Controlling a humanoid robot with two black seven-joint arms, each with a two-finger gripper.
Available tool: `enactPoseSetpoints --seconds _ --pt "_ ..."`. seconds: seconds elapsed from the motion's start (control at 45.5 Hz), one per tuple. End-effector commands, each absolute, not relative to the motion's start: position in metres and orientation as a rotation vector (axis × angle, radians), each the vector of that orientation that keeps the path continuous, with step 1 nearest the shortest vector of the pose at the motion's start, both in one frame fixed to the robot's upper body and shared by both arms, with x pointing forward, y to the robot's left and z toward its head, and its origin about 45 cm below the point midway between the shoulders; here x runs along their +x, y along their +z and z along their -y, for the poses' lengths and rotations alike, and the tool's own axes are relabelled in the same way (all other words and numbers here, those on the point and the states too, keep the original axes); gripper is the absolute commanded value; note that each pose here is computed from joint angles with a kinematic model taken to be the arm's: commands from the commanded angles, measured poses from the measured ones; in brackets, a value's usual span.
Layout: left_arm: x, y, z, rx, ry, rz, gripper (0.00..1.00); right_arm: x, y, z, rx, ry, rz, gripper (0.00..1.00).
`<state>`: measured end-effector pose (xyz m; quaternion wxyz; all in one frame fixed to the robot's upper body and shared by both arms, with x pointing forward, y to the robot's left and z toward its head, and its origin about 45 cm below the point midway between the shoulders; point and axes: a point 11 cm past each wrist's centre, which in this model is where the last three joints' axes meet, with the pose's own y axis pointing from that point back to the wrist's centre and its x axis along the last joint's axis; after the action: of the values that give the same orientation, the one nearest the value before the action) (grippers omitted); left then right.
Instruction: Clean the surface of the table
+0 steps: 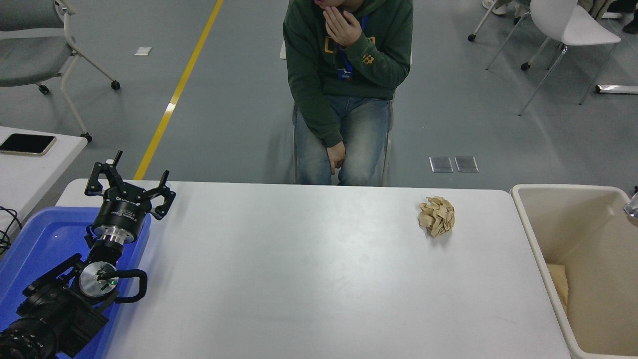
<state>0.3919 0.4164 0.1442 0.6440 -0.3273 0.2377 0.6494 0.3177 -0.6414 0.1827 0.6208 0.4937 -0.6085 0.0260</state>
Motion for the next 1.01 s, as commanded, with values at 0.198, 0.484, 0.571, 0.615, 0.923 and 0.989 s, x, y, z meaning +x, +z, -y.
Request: enactPoseSetpoints --seconds 0.198,0.484,0.571,0.615,0.923,0.989 --pt "0.3921 0.1443 -0.416 -0.747 1.478 -0.542 1.0 0.324 0.162 0.621 1.182 0.041 1.384 0.0" --pt "0.3921 0.1444 -0.416 -0.748 1.479 -0.541 1.0 0.326 0.13 0.594 1.244 0.009 1.337 0.16" --pt "0.3921 0.1446 -0.417 -0.746 1.479 -0.541 1.0 0.329 0.123 0.584 1.263 0.007 1.329 0.53" --pt "0.3921 0.1443 -0.416 -0.747 1.478 -0.542 1.0 0.329 0.123 0.584 1.265 0.006 1.328 0.82" --pt "0.3921 0.1443 -0.416 -0.747 1.478 -0.542 1.0 0.335 0.126 0.581 1.274 0.015 1.338 0.98" --pt "0.3921 0.1443 -0.416 -0.747 1.478 -0.542 1.0 0.337 0.128 0.581 1.274 0.02 1.342 0.98"
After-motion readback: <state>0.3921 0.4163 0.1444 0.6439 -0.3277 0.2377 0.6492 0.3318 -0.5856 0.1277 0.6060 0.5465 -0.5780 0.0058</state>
